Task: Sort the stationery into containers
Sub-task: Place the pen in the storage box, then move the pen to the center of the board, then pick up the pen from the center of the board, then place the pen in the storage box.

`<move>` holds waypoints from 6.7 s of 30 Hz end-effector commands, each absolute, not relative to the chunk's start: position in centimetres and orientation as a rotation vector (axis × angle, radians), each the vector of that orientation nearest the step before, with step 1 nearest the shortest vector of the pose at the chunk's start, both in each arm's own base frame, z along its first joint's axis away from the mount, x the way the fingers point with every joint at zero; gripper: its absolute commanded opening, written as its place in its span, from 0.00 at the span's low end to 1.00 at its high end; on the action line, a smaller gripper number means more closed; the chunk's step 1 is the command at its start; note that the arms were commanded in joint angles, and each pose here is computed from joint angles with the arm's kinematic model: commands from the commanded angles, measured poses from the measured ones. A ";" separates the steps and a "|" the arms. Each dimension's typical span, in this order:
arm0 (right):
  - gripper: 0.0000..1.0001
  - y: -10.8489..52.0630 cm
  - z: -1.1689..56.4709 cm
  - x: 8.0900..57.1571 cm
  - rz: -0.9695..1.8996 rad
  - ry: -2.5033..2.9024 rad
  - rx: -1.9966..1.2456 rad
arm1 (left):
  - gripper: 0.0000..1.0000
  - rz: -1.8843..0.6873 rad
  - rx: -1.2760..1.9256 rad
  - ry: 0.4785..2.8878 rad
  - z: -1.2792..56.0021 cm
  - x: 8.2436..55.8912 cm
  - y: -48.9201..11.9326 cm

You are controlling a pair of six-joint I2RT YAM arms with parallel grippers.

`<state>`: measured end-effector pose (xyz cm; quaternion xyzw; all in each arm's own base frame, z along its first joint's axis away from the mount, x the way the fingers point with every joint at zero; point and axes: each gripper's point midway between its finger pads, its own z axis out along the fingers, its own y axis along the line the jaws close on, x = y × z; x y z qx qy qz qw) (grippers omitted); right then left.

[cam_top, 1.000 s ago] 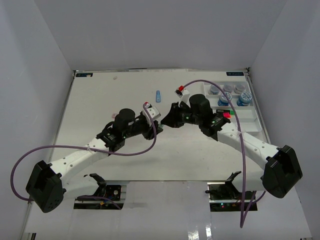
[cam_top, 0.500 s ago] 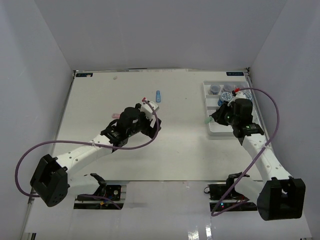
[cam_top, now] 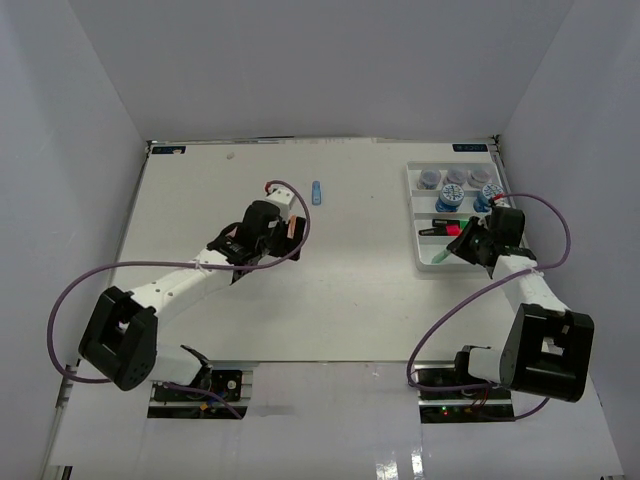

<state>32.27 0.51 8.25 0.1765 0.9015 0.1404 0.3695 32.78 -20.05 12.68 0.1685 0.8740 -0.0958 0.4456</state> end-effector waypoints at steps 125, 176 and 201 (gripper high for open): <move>0.92 19.5 21.5 26.2 1.085 1.910 -0.263 | 0.29 -0.500 0.738 2.260 8.9 30.8 -21.3; 0.18 35.8 20.1 26.0 1.289 2.111 -0.514 | 0.39 -0.614 0.934 1.801 17.7 24.7 -24.5; 0.17 2.2 12.5 32.3 0.492 2.238 0.362 | 0.98 -0.275 0.518 2.059 14.6 29.5 -19.8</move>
